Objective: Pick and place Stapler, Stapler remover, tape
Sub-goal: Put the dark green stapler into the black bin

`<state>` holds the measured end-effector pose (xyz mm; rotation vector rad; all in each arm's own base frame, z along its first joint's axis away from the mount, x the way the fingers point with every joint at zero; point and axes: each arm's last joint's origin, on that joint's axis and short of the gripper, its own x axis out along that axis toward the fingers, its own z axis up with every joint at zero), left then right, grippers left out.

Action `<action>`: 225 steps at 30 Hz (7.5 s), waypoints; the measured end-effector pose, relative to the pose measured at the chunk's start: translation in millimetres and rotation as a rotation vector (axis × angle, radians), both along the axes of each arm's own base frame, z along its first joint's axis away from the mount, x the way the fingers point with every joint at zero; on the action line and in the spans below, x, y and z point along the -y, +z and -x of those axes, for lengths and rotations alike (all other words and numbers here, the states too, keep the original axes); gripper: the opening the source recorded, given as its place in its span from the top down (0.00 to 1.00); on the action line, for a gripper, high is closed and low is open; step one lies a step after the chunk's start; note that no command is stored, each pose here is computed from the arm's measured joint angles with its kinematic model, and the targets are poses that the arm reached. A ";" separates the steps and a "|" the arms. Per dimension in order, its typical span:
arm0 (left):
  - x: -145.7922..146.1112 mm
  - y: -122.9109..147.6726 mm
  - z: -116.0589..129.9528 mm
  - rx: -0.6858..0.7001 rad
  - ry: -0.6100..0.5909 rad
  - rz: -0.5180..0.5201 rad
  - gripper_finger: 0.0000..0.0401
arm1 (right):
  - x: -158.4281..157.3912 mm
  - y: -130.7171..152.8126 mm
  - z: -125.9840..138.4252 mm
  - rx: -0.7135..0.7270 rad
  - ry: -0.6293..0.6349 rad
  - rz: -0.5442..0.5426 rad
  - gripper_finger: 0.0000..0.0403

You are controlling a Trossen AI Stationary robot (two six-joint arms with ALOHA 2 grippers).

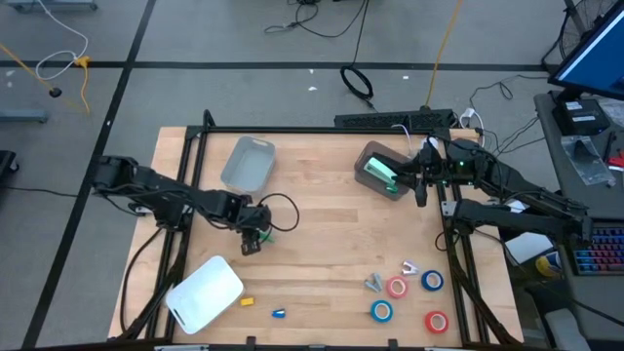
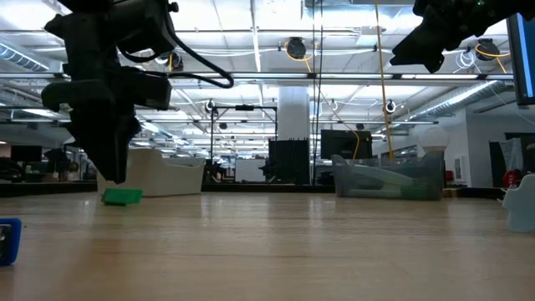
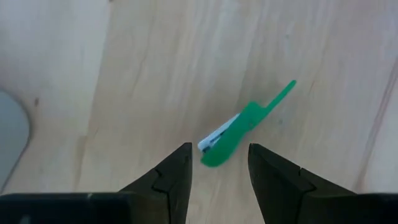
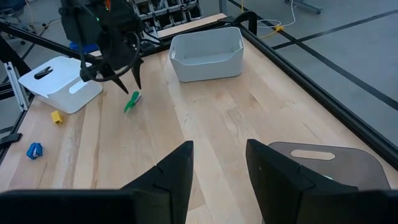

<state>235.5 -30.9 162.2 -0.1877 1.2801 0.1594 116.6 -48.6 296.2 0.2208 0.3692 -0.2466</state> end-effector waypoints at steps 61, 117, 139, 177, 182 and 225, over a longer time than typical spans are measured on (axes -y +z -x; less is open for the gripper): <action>-15.4 97.3 -101.2 0.497 0.125 0.049 0.84 | -8.8 0.8 -57.5 0.136 0.404 -0.068 0.66; -23.3 143.2 -123.3 0.866 0.184 0.068 0.84 | -10.6 -33.7 -144.5 0.231 0.366 -0.046 0.99; -60.5 138.6 -122.6 0.822 0.155 -0.140 0.84 | -25.9 -18.9 -64.0 -0.056 0.341 -0.119 1.00; -24.5 150.7 -128.2 0.956 0.046 -0.087 0.84 | -27.0 -9.2 -138.9 0.380 0.296 0.166 0.50; -24.4 153.7 -129.2 0.989 0.047 -0.086 0.84 | -27.1 -9.6 -138.9 0.376 0.296 0.165 0.58; -23.8 159.9 -131.0 1.060 0.046 -0.051 0.84 | -27.0 -3.5 -138.7 0.439 0.290 0.163 0.81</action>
